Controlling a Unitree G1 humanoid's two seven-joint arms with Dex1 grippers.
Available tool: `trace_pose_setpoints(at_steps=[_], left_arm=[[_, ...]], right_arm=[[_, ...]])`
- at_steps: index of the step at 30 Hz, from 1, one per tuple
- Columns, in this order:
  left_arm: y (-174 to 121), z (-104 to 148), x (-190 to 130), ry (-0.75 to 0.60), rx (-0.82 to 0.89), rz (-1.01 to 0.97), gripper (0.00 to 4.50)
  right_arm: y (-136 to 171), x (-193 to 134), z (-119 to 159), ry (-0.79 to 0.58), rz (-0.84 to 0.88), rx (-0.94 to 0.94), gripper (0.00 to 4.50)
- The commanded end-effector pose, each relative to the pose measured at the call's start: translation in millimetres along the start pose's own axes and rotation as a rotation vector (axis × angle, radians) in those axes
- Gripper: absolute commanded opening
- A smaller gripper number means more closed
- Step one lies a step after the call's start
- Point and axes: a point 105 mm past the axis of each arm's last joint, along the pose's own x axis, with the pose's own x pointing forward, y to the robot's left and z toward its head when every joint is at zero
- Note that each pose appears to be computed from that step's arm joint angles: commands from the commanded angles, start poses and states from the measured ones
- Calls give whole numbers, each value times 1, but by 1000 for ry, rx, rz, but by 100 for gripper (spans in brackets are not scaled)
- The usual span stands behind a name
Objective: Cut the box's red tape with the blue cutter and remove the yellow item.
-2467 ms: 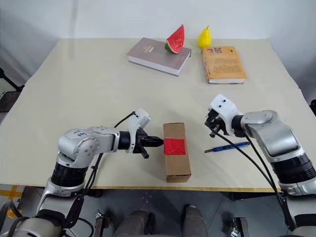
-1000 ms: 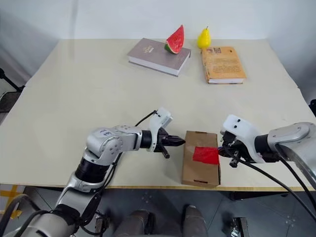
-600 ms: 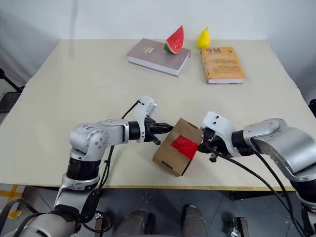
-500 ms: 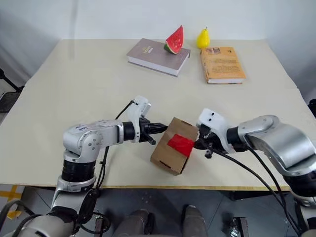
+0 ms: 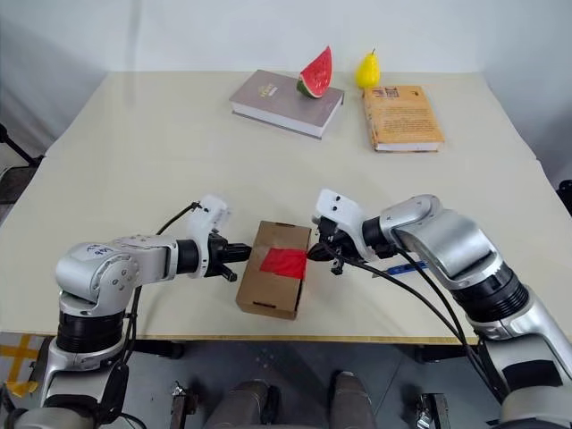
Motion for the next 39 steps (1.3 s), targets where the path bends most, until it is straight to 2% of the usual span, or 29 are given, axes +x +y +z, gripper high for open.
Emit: trace_pose_setpoints(at_steps=[1, 10, 13, 16, 19, 22, 27, 35, 39], left_arm=[[10, 11, -9, -53, 18, 37, 0], [17, 4, -7, -16, 42, 47, 0], [20, -3, -8, 8, 41, 49, 0], [22, -17, -12, 41, 42, 28, 0], [10, -20, -15, 27, 55, -46, 0], [-4, -12, -19, -23, 85, -120, 0], [-6, 18, -31, -158, 104, -135, 0], [-12, 42, -43, -186, 137, -205, 0], [-30, 39, -32, -137, 175, -301, 0]], right_arm=[[-7, 5, 14, -32, -14, -62, 2], [-17, 5, 17, -49, -61, -59, 2], [-27, 0, 15, -40, -159, -79, 2], [-43, -16, 16, -86, -275, -13, 57], [-49, -31, 11, -80, -348, -1, 155], [-52, -48, 15, -110, -401, 24, 260], [-40, -61, 28, -201, -417, 84, 440], [-24, -42, 13, -193, -399, 154, 448], [-8, -31, 10, -182, -330, 170, 448]])
